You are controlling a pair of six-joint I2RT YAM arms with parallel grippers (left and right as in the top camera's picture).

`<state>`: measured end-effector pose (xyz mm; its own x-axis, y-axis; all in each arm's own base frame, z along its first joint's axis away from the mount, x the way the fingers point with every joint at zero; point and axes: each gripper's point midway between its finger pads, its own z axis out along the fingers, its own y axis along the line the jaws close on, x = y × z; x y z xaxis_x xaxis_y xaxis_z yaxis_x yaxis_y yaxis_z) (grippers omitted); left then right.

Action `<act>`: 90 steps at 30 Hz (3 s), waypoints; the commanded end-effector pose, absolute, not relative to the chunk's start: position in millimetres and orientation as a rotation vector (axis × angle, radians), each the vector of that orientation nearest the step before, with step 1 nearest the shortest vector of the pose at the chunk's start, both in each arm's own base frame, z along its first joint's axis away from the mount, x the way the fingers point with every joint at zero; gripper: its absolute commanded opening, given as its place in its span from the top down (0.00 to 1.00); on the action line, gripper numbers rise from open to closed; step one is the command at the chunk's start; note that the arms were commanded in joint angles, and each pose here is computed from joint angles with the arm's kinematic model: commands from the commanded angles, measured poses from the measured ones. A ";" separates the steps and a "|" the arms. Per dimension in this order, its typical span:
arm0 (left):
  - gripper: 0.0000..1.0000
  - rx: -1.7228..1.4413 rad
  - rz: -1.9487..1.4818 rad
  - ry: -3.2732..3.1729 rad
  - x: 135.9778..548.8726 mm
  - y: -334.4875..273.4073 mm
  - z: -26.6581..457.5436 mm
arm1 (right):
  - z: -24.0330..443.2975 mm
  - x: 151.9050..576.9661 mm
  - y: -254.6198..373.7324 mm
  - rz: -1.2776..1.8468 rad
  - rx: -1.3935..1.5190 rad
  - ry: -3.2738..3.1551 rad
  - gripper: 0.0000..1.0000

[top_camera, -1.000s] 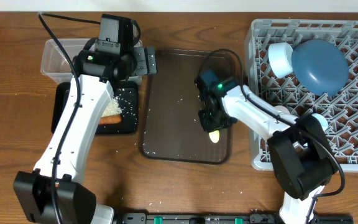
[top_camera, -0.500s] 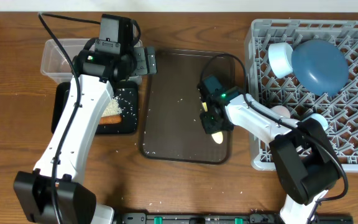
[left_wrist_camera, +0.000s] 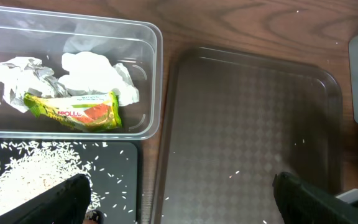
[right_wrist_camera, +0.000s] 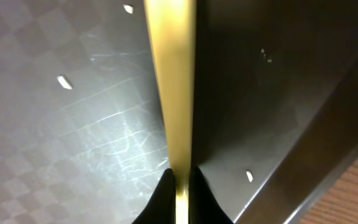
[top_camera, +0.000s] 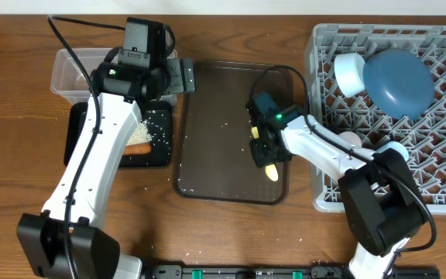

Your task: Sort waste into correct bins and load items into the dishwasher rack

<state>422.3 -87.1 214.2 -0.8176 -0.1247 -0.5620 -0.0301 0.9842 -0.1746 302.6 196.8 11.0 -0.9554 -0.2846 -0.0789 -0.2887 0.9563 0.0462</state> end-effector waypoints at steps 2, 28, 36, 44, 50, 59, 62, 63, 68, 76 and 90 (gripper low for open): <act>0.04 -0.116 -0.200 2.534 423.5 -85.4 209.8 | 9.4 299.7 189.8 0.048 -0.495 3.069 0.99; 0.04 -0.116 -0.200 2.534 423.5 -85.4 209.8 | 33.0 305.4 211.5 0.097 -1.092 2.876 0.38; 0.04 -0.116 -0.200 2.534 423.5 -85.4 209.8 | 11.1 276.6 204.1 0.152 -1.233 2.908 0.31; 0.04 -0.116 -0.200 2.534 423.5 -85.4 209.8 | -7.1 260.0 202.2 0.217 -1.239 2.934 0.59; 0.04 -0.116 -0.200 2.534 423.5 -85.4 209.7 | -7.2 257.1 204.7 0.250 -1.192 2.961 0.94; 0.04 -0.116 -0.200 2.534 423.5 -85.4 209.8 | -6.7 258.4 205.4 0.251 -1.171 2.964 0.99; 0.04 -0.116 -0.200 2.534 423.5 -85.4 209.8 | -5.2 260.7 206.9 0.253 -1.147 2.966 0.96; 0.04 -0.116 -0.200 2.534 423.5 -85.4 209.8 | -3.5 263.3 208.6 0.255 -1.145 2.958 0.93; 0.04 -0.116 -0.200 2.534 423.5 -85.4 209.8 | 21.9 296.7 225.2 0.252 -1.069 2.877 0.59; 0.04 -0.116 -0.200 2.534 423.5 -85.4 209.8 | 52.4 353.3 214.0 0.111 -0.286 2.908 0.37; 0.04 -0.116 -0.200 2.534 423.5 -85.4 209.8 | 23.2 367.6 207.6 0.246 0.159 2.979 0.39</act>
